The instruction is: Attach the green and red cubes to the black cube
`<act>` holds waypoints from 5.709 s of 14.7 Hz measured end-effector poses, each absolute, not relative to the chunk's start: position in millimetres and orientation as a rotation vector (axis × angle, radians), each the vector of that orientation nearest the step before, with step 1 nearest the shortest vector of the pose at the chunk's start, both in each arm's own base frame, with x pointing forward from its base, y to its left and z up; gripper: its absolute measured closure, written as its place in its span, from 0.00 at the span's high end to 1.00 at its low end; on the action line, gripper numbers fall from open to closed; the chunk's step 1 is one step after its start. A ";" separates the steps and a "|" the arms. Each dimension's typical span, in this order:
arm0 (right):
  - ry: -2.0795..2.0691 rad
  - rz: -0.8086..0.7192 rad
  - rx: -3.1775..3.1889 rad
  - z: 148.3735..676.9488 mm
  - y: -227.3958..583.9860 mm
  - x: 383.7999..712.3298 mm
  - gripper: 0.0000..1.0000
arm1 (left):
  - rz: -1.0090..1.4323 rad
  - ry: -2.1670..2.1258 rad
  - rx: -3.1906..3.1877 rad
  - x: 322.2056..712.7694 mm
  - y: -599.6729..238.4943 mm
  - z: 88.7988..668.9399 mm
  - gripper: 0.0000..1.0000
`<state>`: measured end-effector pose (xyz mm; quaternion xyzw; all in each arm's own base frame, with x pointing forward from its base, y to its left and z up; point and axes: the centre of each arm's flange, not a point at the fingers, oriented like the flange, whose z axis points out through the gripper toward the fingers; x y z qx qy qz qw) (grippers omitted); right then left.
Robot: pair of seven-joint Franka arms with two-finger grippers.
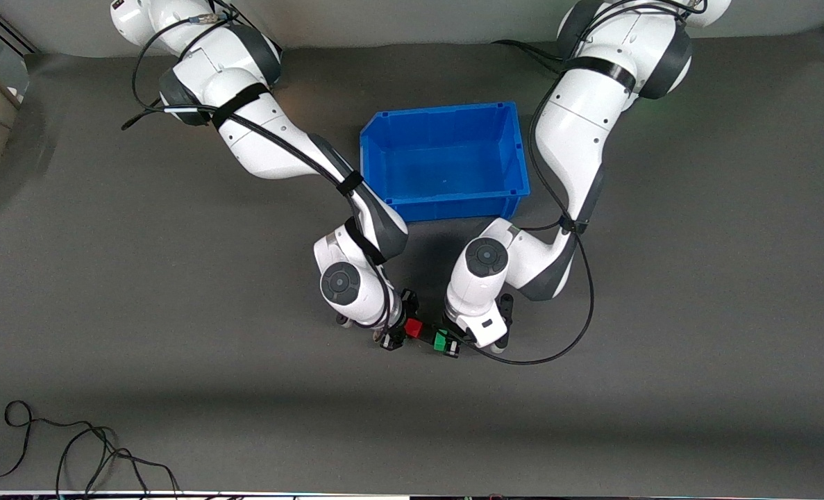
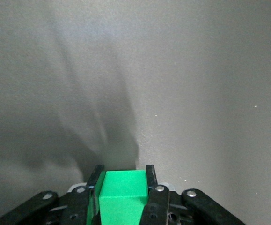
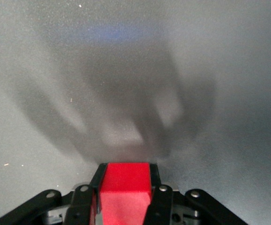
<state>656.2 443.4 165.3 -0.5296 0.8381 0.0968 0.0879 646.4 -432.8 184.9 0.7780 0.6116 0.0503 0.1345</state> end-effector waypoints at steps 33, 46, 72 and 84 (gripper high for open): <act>1.946 0.336 -2.272 453.2 387.4 649.1 1.00 | 0.060 1.305 2.811 711.5 -160.0 396.5 1.00; 0.250 0.354 -3.180 597.9 120.3 625.8 1.00 | -0.079 0.339 3.217 587.6 -17.0 491.3 1.00; -0.060 0.146 -3.214 597.1 32.6 595.5 1.00 | -0.012 -0.010 3.164 576.9 -8.9 597.8 1.00; -0.027 -0.020 -3.182 616.1 16.2 540.2 1.00 | -0.030 -0.004 3.164 579.0 -6.6 593.1 1.00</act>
